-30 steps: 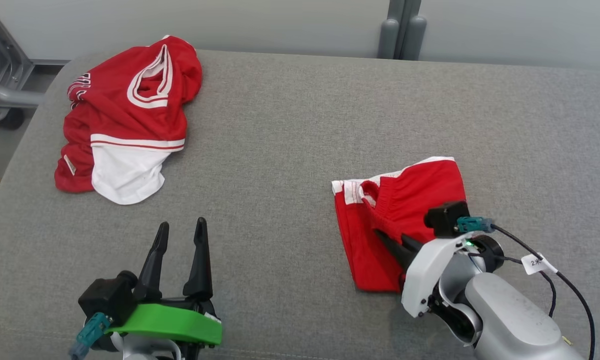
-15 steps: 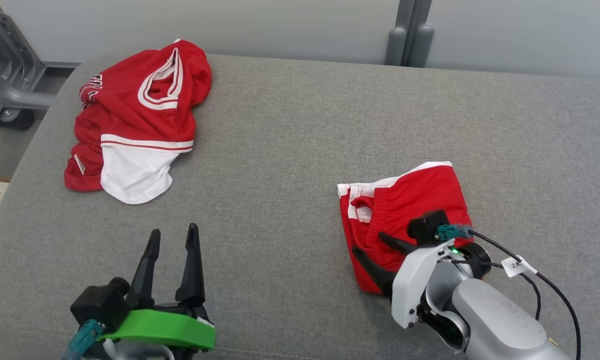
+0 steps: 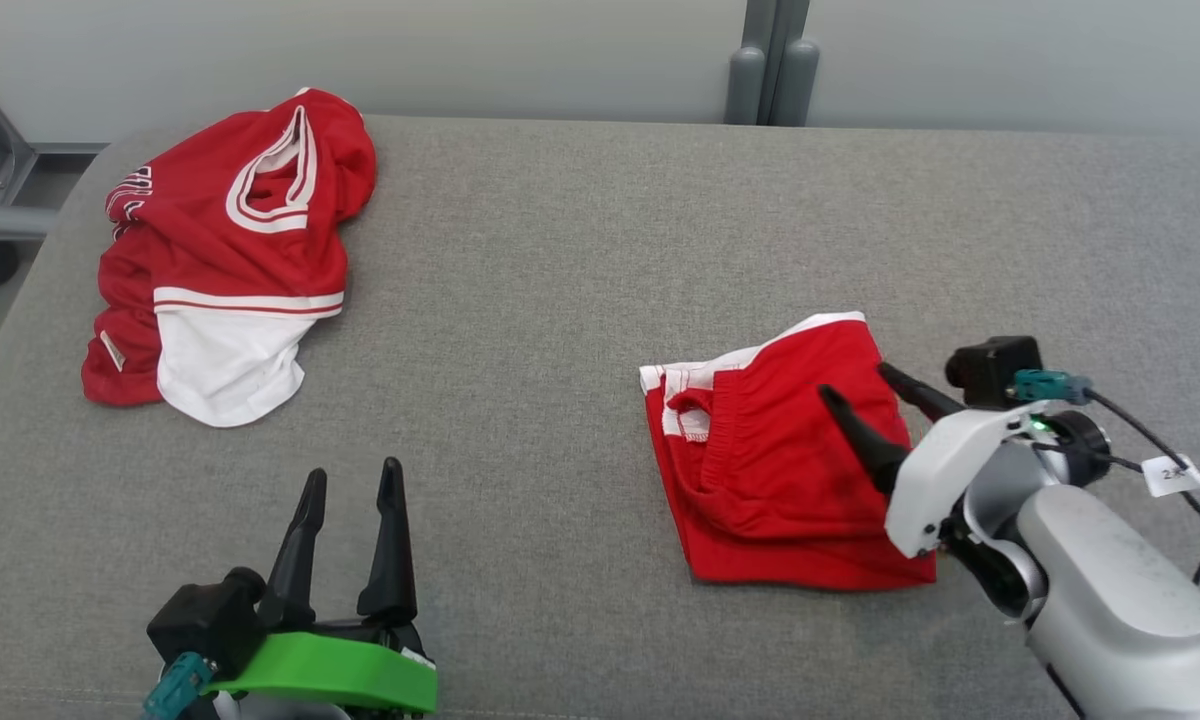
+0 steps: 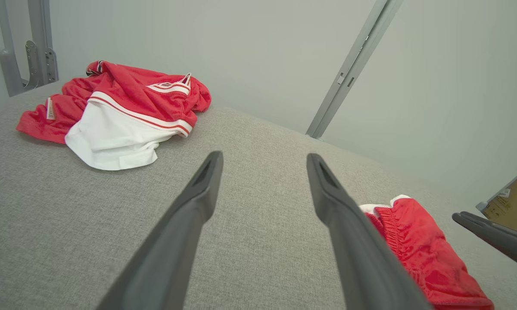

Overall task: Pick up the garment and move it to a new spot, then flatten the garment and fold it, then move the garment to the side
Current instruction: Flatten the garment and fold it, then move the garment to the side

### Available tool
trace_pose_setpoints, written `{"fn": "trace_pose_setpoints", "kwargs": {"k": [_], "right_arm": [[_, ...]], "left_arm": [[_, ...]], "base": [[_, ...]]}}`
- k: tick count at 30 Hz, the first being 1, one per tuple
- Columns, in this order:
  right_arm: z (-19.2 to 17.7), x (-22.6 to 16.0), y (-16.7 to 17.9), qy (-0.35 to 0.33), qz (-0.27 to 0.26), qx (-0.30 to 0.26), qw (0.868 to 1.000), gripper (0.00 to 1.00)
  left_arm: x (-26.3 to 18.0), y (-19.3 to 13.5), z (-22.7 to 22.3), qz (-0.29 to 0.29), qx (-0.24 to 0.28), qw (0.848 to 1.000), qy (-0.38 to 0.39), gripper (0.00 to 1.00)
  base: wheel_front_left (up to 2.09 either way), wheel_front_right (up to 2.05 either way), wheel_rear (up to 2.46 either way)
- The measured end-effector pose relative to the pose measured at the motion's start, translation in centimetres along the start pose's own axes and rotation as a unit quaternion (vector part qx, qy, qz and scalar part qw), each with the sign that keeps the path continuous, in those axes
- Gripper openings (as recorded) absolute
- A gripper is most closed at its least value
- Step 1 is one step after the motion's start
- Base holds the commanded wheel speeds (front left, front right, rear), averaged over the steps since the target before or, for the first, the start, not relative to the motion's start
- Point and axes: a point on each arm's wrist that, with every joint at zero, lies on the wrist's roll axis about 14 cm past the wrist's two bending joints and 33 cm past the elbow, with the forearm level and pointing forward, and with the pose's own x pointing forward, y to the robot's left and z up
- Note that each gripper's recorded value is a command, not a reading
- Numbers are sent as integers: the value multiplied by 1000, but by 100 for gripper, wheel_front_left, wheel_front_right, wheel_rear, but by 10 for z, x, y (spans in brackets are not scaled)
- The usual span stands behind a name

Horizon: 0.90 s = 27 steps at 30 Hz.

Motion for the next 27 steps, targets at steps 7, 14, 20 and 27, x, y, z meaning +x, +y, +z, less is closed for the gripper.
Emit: {"fn": "trace_pose_setpoints", "kwargs": {"k": [7,14,20,27], "right_arm": [[-17,-6,-50,27,-67,46,996,100],[-41,0,-59,62,-82,107,989,100],[-64,6,-54,100,-79,139,982,100],[-79,7,-54,125,-80,160,976,100]], "left_arm": [[0,1,-8,3,1,1000,13,100],[-1,11,-10,20,3,1000,16,100],[-2,20,-11,35,7,999,18,100],[-1,25,-12,43,8,999,20,100]], "base": [[0,0,0],[0,0,0],[0,0,0],[0,0,0]]}}
